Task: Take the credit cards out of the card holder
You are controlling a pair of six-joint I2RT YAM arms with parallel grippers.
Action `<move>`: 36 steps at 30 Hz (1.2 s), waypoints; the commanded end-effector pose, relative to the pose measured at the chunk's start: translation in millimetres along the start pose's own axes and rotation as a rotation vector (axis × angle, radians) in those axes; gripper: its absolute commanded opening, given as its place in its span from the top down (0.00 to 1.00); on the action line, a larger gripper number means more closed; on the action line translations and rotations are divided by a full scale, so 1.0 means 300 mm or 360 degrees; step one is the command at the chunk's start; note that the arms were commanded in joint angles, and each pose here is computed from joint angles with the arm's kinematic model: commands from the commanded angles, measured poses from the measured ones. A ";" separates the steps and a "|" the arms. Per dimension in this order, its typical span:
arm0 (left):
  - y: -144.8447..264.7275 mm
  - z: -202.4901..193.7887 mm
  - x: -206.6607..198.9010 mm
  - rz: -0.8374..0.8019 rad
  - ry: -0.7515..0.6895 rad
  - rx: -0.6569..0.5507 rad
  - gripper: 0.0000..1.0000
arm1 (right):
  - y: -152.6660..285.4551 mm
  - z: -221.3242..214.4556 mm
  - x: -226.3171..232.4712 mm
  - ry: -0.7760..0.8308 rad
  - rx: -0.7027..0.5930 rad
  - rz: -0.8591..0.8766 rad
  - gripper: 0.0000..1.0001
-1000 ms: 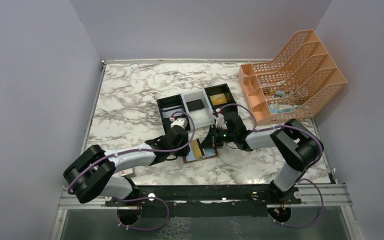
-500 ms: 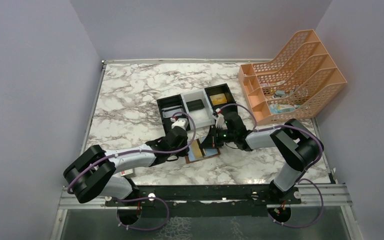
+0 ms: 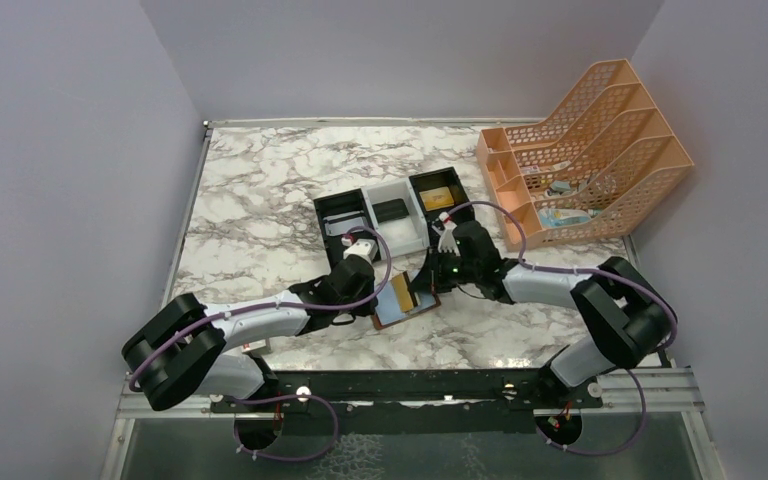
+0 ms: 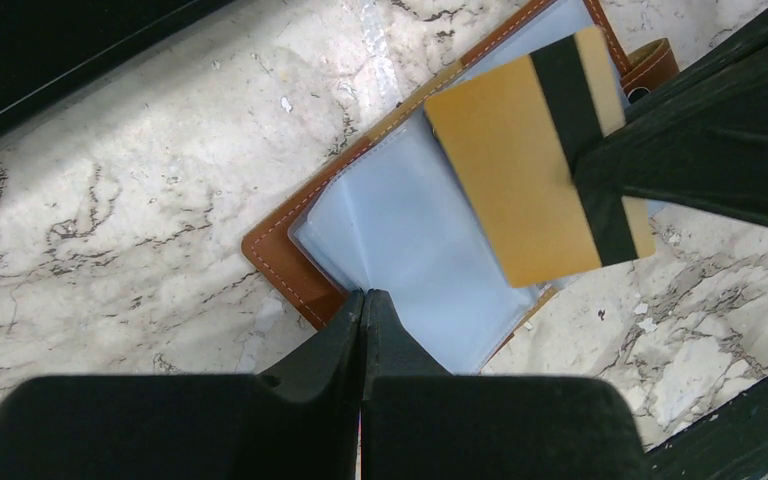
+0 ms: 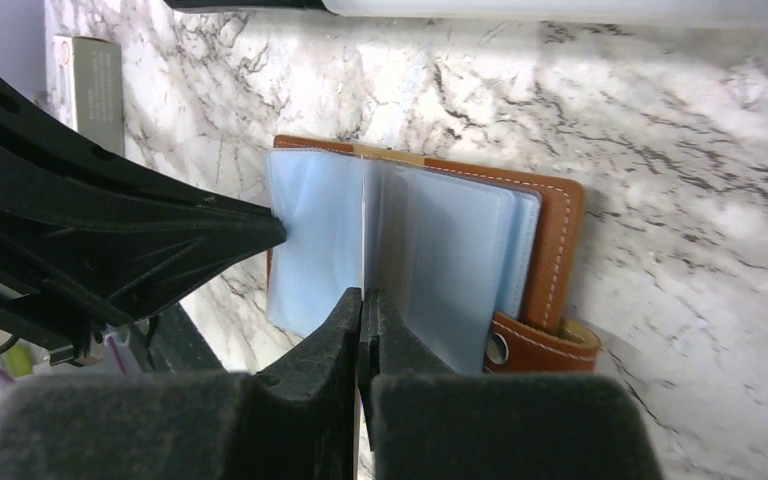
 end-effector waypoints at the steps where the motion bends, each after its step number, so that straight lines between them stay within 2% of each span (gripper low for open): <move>1: 0.009 -0.001 -0.005 -0.0003 -0.0049 0.0016 1.00 | 0.038 0.044 -0.031 0.0084 -0.0106 -0.0169 0.99; 6: 0.017 0.003 -0.012 -0.0027 -0.0061 0.0017 1.00 | 0.073 0.065 -0.021 0.0119 -0.0172 -0.0198 0.99; 11: 0.037 0.007 -0.058 -0.0162 -0.0116 0.0044 1.00 | 0.119 0.095 -0.010 0.0145 -0.0264 -0.0246 0.99; 18: 0.042 -0.006 -0.070 -0.0200 -0.0189 0.0115 1.00 | 0.190 0.131 -0.035 0.0157 -0.0403 -0.0413 0.99; 21: 0.040 -0.007 -0.076 -0.0202 -0.0194 0.0136 1.00 | 0.212 0.139 -0.012 0.0203 -0.0428 -0.0378 0.99; 26: 0.037 0.014 -0.069 -0.0154 -0.0113 0.0069 0.77 | 0.210 0.110 0.054 0.0334 -0.0357 -0.0161 0.99; 28: 0.028 0.010 -0.071 -0.0166 -0.0096 0.0057 0.70 | 0.199 0.103 0.043 0.0350 -0.0308 -0.0180 0.99; 31: 0.012 -0.003 -0.067 -0.0155 -0.0075 0.0080 0.66 | 0.183 0.099 -0.004 0.0306 -0.0275 -0.0298 0.99; 36: 0.005 0.004 -0.082 -0.0167 -0.0067 0.0074 0.63 | 0.191 0.105 0.013 0.0347 -0.0307 -0.0251 0.99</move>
Point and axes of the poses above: each gripper's point midway between its finger pads, its own y axis back along the fingers, its own x axis along the line the jaws close on, z = x × y, the point moved 2 cm from there along y, back along the fingers, and after that the axes turned 4 degrees about -y, right-handed, at the moved point
